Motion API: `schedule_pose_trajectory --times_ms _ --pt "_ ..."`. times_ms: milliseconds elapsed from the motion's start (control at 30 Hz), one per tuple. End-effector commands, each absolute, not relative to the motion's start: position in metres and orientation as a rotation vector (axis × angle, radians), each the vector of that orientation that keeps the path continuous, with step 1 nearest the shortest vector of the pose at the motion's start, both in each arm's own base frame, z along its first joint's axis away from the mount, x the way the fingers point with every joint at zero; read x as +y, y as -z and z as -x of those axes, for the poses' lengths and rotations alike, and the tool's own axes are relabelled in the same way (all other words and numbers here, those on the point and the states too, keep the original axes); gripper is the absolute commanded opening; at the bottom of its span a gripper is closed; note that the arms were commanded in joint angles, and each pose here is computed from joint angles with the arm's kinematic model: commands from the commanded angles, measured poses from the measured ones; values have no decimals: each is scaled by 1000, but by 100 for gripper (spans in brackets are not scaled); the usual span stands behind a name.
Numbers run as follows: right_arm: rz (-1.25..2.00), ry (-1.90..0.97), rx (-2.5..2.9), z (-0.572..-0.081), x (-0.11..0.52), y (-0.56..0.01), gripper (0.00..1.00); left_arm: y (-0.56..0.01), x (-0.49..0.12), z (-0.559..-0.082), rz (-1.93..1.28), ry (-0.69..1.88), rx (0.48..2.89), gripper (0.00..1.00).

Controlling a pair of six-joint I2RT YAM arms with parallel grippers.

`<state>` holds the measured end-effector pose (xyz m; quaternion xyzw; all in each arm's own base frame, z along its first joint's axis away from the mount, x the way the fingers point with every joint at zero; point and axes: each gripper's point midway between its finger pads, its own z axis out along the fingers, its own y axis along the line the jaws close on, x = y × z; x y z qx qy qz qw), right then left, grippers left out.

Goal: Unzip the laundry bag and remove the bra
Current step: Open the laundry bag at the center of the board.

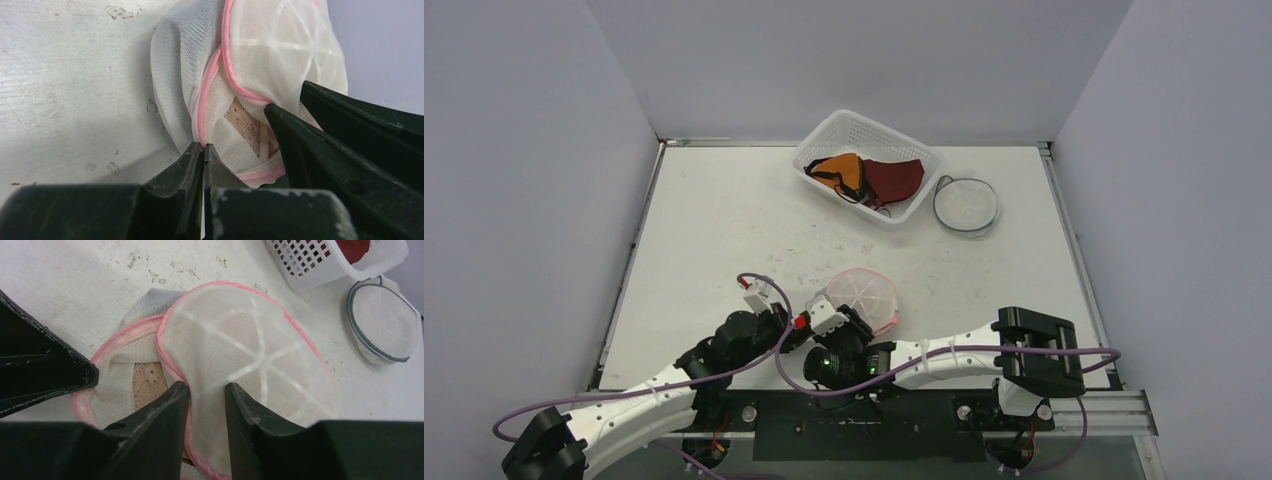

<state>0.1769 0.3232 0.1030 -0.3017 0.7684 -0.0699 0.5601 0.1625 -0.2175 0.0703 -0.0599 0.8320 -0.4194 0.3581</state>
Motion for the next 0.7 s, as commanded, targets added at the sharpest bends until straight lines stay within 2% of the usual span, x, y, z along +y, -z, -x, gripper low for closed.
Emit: schedule_pose_trajectory --times_ms 0,100,300,667 --pt "592 162 1786 -183 319 -127 28 -83 -222 -168 156 1117 2094 0" --pt "570 141 1785 -182 317 -133 18 -81 -222 -169 160 1106 2098 0" --pt "474 46 1800 -178 306 -150 7 -80 -223 -172 165 1095 2102 0" --pt "128 -562 1777 -173 262 -199 5 -90 -221 -177 197 1097 2062 0"
